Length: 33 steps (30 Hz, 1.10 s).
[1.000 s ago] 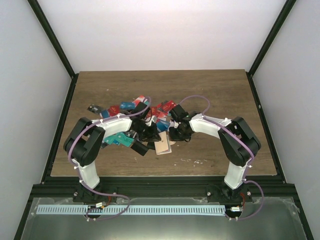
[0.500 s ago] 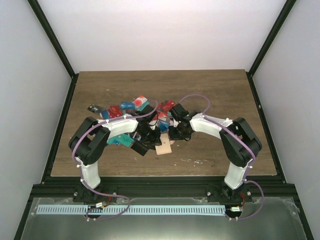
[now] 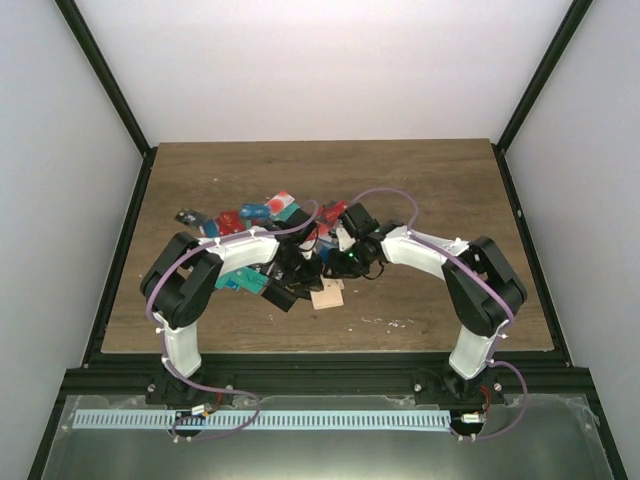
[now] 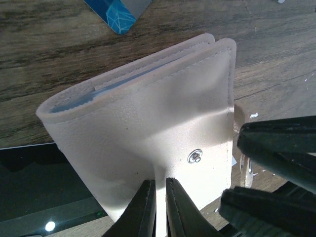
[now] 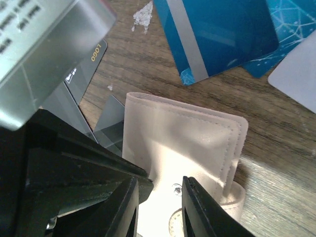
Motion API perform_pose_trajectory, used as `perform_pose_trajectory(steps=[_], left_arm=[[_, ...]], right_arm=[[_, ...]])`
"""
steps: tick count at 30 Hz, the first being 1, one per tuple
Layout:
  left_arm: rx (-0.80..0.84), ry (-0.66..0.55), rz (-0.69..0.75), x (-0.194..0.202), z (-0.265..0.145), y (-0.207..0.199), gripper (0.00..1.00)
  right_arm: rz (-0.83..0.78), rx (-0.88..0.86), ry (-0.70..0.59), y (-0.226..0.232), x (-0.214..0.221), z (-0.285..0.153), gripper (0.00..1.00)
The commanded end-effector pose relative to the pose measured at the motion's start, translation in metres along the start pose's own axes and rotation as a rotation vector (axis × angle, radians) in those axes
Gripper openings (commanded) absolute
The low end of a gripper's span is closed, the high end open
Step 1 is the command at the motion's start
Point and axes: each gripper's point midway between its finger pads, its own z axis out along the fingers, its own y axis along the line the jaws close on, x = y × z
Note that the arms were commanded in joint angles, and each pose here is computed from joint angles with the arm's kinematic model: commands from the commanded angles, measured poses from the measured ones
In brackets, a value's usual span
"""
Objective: Put the credit cards into the card holder
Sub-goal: Close the card holder at the center of the board.
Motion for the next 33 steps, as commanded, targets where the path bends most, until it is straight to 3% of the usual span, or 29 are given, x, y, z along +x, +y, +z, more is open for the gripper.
perform_pose_trajectory(steps=[1, 8, 19, 29, 33], left_arm=[[-0.023, 0.001, 0.015, -0.001, 0.005, 0.003, 0.09], [0.007, 0.004, 0.030, -0.001, 0.004, -0.003, 0.09], [0.051, -0.002, 0.064, -0.006, -0.002, -0.017, 0.10], [0.043, 0.016, 0.068, -0.006, 0.000, -0.016, 0.10], [0.032, 0.031, 0.064, -0.003, 0.004, -0.011, 0.10]], right_arm=[[-0.001, -0.067, -0.016, 0.010, -0.002, -0.005, 0.27], [0.021, -0.022, -0.030, -0.001, 0.001, -0.004, 0.25], [-0.024, -0.012, -0.152, 0.005, -0.003, -0.039, 0.24], [-0.013, -0.282, -0.131, 0.020, 0.046, -0.032, 0.16], [0.016, -0.376, -0.147, 0.022, 0.045, -0.029, 0.11]])
